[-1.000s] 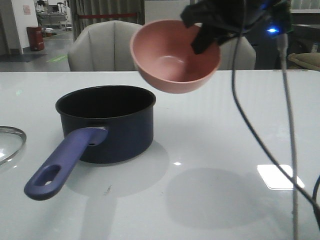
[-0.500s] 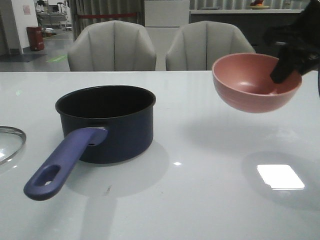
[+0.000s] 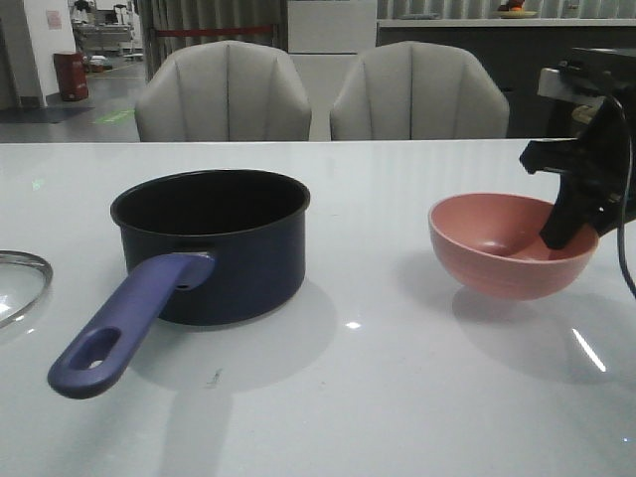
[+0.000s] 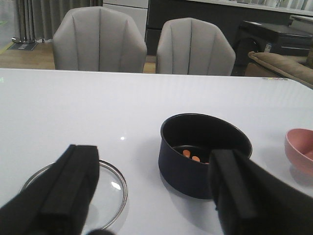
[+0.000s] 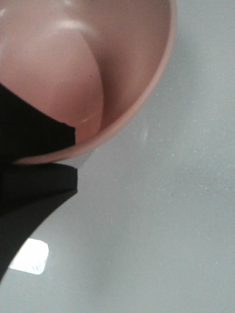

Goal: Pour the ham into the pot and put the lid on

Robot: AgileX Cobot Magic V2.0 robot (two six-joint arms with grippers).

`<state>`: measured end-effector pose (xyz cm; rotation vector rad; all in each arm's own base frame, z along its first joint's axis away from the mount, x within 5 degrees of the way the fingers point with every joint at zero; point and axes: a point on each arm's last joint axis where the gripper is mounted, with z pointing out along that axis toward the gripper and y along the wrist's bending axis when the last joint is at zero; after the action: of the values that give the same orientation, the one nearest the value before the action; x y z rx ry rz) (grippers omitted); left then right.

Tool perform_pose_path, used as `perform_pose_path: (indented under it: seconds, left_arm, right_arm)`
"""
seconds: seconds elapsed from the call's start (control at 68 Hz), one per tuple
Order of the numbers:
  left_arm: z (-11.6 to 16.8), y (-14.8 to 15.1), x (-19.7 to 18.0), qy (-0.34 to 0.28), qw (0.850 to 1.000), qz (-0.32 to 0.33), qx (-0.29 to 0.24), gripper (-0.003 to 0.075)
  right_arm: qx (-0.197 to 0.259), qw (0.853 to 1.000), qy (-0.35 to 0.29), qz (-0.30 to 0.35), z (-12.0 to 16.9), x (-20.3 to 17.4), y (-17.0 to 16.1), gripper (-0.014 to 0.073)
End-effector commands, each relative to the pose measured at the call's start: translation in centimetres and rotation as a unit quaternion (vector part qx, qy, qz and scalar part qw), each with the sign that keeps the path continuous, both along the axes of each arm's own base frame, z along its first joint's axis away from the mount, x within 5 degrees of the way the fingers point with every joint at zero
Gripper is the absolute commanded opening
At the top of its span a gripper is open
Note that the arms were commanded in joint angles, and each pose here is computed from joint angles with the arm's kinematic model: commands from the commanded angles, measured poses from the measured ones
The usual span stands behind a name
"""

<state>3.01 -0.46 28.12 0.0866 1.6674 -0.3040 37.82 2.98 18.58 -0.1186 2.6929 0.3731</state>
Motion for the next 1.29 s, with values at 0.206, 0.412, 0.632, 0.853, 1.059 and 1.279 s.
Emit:
perform_pose_path:
  seconds: [0.206,0.412,0.632,0.853,1.059,1.279]
  left_arm:
    - [1.4,-0.1,-0.1,-0.041,0.999,-0.007,-0.012,0.0507]
    - [1.4,-0.1,-0.1,-0.041,0.999,-0.007,-0.012,0.0507]
    - [1.6,-0.1,-0.1,-0.049,0.999,-0.008,-0.014,0.0507]
    - [1.6,-0.1,-0.1,-0.050,0.999,-0.008,-0.014,0.0507]
    - [1.6,-0.1,-0.1,-0.050,0.999,-0.008,-0.014,0.0507]
    - [1.6,-0.1,-0.1,-0.054,0.998,-0.008,-0.015,0.0507]
  right_arm:
    - [-0.007,0.998,-0.062,0.005,4.1,0.4,-0.2,0.0521]
    - [-0.031,0.990,-0.137,0.023,9.7,-1.9,-0.4,0.0519]
    - [-0.031,0.972,-0.231,0.025,15.9,-5.5,0.1,0.0519]
    - [-0.029,0.939,-0.342,0.017,18.4,-10.9,1.3,0.0519]
    - [-0.010,0.902,-0.430,0.020,17.8,-16.3,2.6,0.0519]
    - [0.002,0.875,-0.483,0.016,15.4,-22.2,1.8,0.0519]
